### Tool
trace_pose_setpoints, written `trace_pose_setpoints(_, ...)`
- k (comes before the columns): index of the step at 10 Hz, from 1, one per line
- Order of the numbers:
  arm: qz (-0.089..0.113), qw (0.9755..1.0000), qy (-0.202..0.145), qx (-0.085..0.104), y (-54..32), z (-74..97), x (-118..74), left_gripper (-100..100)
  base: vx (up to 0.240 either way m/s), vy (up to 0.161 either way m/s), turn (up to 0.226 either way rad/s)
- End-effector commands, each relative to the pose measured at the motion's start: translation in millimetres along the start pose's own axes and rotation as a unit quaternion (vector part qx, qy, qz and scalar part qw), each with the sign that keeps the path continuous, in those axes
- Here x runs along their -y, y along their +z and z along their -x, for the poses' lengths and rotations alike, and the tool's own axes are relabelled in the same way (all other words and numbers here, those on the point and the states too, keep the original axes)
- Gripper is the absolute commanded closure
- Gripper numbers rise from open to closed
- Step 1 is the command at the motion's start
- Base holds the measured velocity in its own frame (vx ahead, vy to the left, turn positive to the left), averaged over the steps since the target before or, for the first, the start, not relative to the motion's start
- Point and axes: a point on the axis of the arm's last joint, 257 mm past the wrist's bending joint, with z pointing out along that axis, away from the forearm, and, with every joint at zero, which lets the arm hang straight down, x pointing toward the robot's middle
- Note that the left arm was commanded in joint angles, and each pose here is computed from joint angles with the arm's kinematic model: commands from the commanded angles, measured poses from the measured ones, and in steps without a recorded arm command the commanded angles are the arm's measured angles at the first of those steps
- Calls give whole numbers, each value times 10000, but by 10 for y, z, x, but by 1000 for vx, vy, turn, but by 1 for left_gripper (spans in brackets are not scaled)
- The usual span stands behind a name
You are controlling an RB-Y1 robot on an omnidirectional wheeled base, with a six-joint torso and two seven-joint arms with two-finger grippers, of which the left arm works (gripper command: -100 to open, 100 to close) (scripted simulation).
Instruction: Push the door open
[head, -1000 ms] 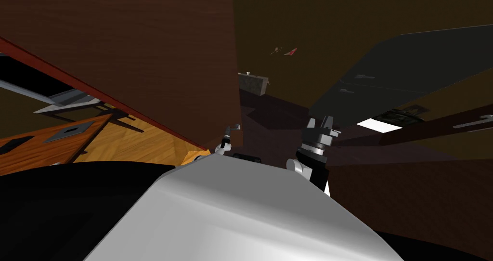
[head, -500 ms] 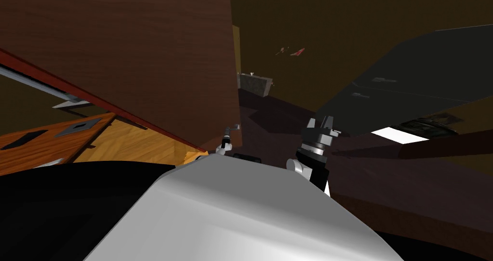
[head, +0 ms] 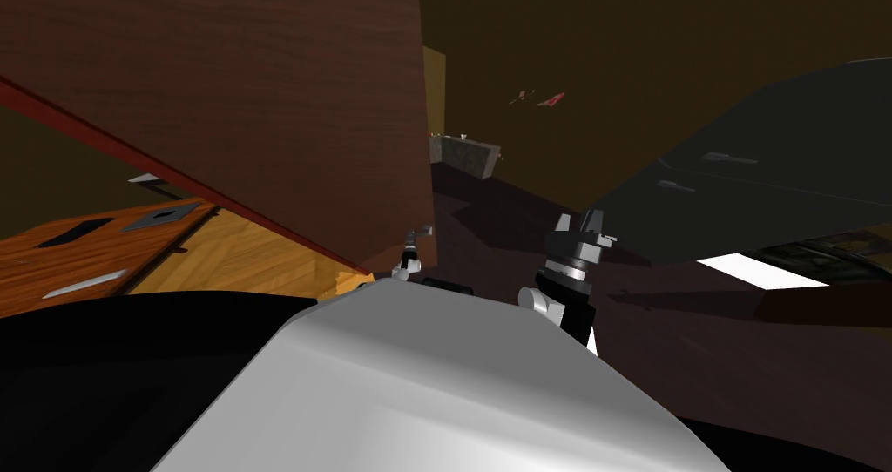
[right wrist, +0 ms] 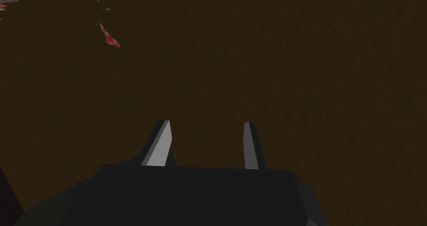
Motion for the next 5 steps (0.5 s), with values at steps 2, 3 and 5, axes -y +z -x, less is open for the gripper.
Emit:
trace_pose_setpoints(2,0,9999,-78,-95,-24,-189,23,100,30,-64,-17)
trace_pose_setpoints(3,-7,10000,-29,13,-33,-44,4,100,4,-2,36)
trace_pose_setpoints(5,-67,9996,127,248,52,306,53,100,166,-11,29)
